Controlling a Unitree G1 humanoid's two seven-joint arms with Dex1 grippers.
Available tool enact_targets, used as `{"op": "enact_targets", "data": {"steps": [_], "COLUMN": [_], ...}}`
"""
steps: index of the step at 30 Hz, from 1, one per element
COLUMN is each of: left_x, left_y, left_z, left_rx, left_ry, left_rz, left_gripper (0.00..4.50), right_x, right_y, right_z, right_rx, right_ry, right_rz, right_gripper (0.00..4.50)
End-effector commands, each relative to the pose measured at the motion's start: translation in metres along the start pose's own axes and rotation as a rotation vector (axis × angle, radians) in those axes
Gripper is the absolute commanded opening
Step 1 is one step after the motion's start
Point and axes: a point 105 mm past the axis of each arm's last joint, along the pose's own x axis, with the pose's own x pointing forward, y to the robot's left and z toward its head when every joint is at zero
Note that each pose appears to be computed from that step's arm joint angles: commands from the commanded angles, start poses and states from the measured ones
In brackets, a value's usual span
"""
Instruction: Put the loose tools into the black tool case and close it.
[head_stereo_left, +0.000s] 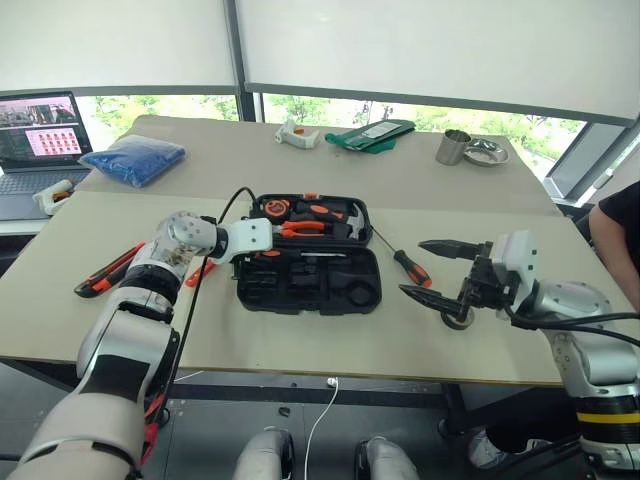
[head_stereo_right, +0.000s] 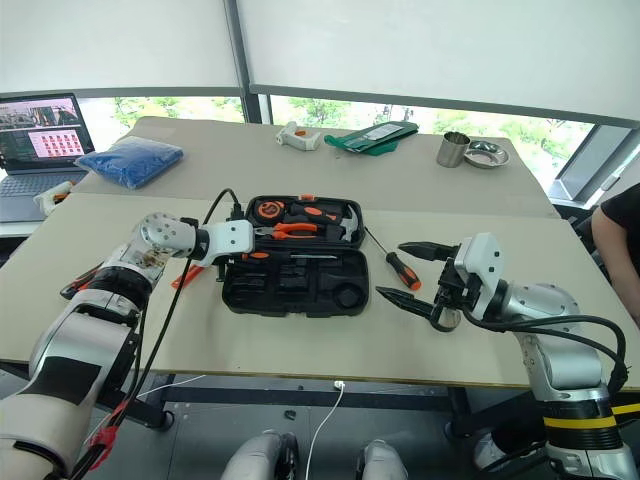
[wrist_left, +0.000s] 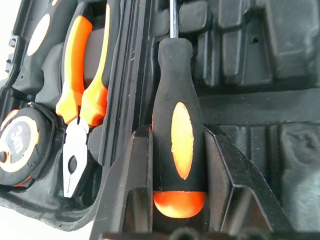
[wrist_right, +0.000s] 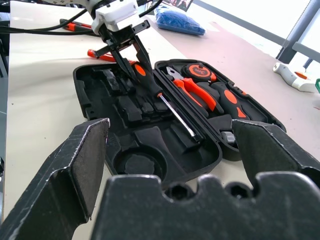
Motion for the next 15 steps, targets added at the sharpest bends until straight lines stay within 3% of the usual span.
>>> {"op": "enact_targets", "data": {"steps": [1, 4, 10, 11, 15], "left_x": [-0.002, -0.008, -0.014, -0.013, -0.003], "left_y": [0.008, 0.019, 0.022, 0.019, 0.014], "left_z": [0.011, 0.027, 0.023, 0.022, 0.014], "left_rx": [-0.009, -0.057, -0.263, -0.287, -0.389], "left_ry": [-0.069, -0.209, -0.334, -0.339, -0.332], "left_rz": [0.04, 0.128, 0.171, 0.166, 0.196], "left_gripper": [2.19, 3.27, 3.27, 2.73, 1.4], "right_x": [-0.002, -0.003, -0.008, -0.008, -0.006], "right_y": [0.004, 0.012, 0.015, 0.014, 0.011], "right_z": [0.014, 0.015, 0.019, 0.02, 0.021], "right_rx": [-0.021, 0.005, 0.046, 0.05, 0.069], "right_ry": [-0.045, -0.058, -0.088, -0.095, -0.127], "right_rz": [0.015, 0.04, 0.016, 0.005, -0.036], "right_gripper": [4.5, 4.5, 4.5, 4.5, 4.5]}}
